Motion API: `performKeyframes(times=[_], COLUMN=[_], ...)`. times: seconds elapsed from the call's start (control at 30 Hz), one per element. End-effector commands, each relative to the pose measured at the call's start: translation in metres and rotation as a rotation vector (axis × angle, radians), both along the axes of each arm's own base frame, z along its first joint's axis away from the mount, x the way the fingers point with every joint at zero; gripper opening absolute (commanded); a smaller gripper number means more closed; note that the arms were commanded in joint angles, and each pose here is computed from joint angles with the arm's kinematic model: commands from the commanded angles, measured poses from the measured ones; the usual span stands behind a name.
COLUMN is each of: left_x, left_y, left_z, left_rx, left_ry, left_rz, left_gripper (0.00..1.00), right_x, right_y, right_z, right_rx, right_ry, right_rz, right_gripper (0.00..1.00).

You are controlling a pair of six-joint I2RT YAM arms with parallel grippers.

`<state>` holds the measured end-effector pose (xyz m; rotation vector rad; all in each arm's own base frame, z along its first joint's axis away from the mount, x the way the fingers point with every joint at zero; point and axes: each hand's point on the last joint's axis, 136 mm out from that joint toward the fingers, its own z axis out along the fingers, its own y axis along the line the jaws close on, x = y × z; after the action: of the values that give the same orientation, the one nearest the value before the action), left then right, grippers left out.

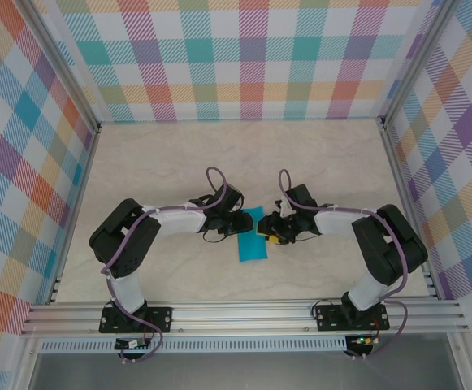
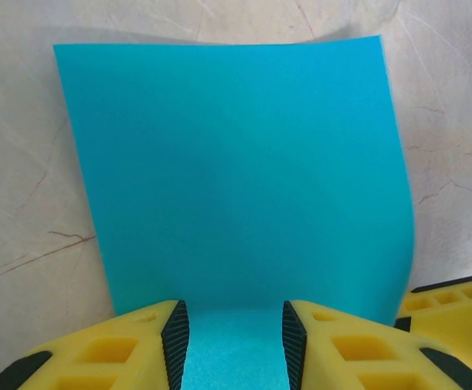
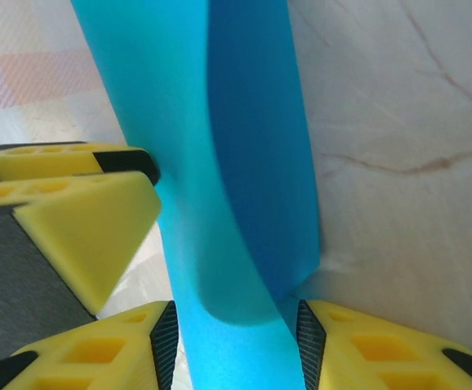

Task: Fold a paper plane with a square sheet of paper (pick it up from the middle)
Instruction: Third fold the triangle at the center of the table.

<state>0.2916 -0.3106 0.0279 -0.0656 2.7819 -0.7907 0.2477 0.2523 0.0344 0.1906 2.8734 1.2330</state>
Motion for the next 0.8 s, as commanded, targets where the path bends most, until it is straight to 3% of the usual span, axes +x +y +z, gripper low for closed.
performKeyframes(times=[0.0, 0.3, 0.47, 0.77], left_x=[-0.010, -0.009, -0.008, -0.012], left_y=[0.013, 0.014, 0.007, 0.012], left_z=[-0.011, -0.009, 0.003, 0.054], left_rx=[0.038, 0.042, -0.002, -0.042], left_ry=[0.046, 0.040, 0.018, -0.126], left_rz=[0.008, 0.009, -0.013, -0.054], left_gripper=[0.39, 0.39, 0.40, 0.51], right_x=[0.009, 0.013, 0.007, 0.004], right_y=[0.005, 0.005, -0.012, -0.001], right_z=[0.006, 0.001, -0.018, -0.012], right_rx=[0.008, -0.010, -0.116, -0.008], right_ry=[-0.033, -0.020, 0.029, 0.057], right_rz=[0.029, 0.036, -0.008, -0.040], right_gripper=[0.46, 0.42, 0.29, 0.13])
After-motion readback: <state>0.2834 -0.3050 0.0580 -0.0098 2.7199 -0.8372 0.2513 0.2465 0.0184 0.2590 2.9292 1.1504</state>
